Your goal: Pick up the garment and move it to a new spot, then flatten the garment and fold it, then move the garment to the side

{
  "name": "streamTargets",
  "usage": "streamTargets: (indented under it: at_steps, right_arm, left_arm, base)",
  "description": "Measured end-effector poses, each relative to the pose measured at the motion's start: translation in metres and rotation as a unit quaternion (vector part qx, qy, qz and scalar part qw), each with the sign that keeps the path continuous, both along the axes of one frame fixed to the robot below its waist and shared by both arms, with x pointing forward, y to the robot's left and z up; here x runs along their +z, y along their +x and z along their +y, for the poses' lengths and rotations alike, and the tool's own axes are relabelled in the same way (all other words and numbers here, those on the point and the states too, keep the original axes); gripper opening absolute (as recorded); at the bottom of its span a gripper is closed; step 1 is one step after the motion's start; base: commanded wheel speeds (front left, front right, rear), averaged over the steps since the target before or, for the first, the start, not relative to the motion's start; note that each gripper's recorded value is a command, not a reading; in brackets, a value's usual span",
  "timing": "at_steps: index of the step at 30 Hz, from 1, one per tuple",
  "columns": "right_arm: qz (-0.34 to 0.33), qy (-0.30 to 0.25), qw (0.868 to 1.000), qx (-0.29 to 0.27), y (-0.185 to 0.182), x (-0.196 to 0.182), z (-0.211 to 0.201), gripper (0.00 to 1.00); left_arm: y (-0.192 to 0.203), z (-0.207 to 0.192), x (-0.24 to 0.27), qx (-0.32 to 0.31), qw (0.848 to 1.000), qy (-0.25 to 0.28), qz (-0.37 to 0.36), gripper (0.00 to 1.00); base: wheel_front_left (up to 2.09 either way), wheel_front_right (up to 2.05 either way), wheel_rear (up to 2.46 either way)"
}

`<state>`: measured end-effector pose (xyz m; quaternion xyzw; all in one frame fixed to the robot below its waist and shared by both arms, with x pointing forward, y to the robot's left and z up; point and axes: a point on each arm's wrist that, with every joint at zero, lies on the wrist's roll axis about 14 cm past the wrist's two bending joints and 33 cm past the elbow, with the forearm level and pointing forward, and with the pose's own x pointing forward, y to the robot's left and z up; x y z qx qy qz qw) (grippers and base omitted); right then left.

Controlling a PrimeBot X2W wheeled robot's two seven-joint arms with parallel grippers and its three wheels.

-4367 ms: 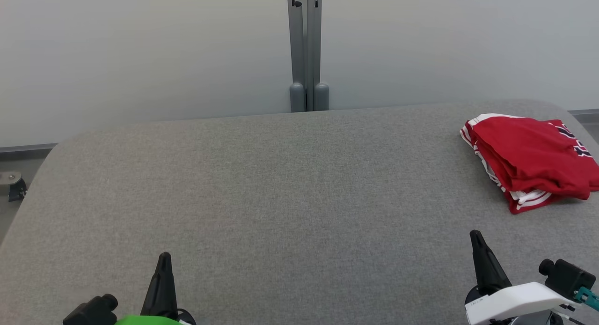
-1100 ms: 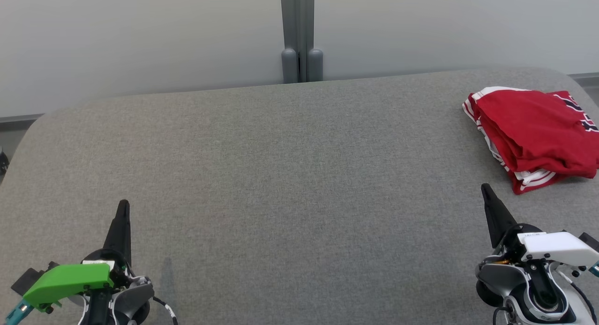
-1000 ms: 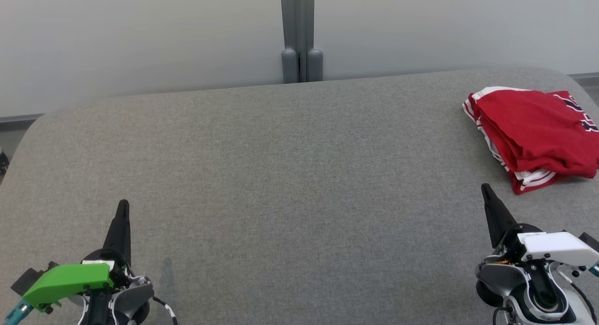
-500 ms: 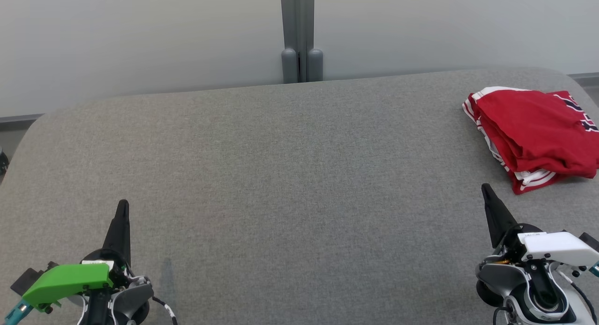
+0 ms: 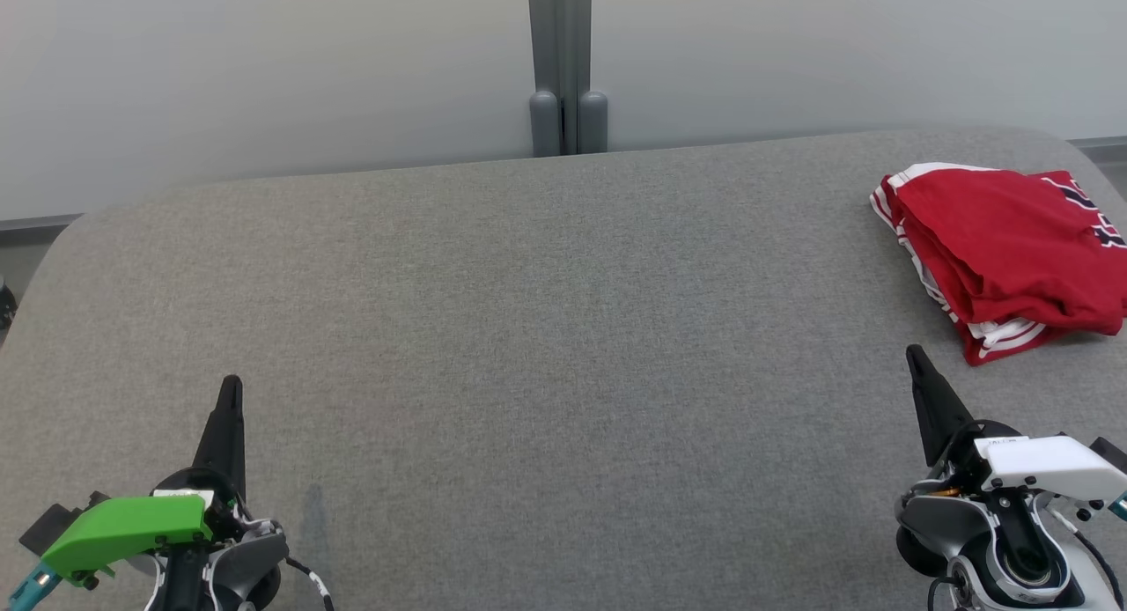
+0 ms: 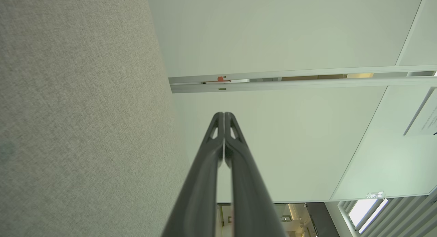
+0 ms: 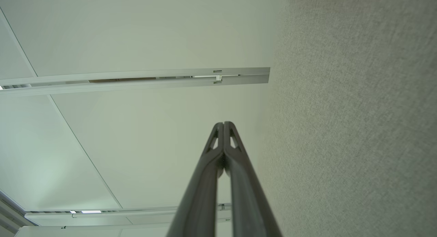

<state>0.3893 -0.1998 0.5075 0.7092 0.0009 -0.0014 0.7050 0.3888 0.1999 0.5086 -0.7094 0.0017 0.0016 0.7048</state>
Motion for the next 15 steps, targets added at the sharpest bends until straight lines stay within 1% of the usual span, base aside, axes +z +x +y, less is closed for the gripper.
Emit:
streamTargets:
  at_steps: [15]
  right_arm:
    - [0.0, 0.0, 1.0, 0.0, 0.0, 0.0001, -0.0002, 0.0]
  left_arm:
    - [0.0, 0.0001, 0.0, 0.001, 1.0, 0.0, 0.0, 0.0]
  base:
    - [0.0, 0.0, 0.0]
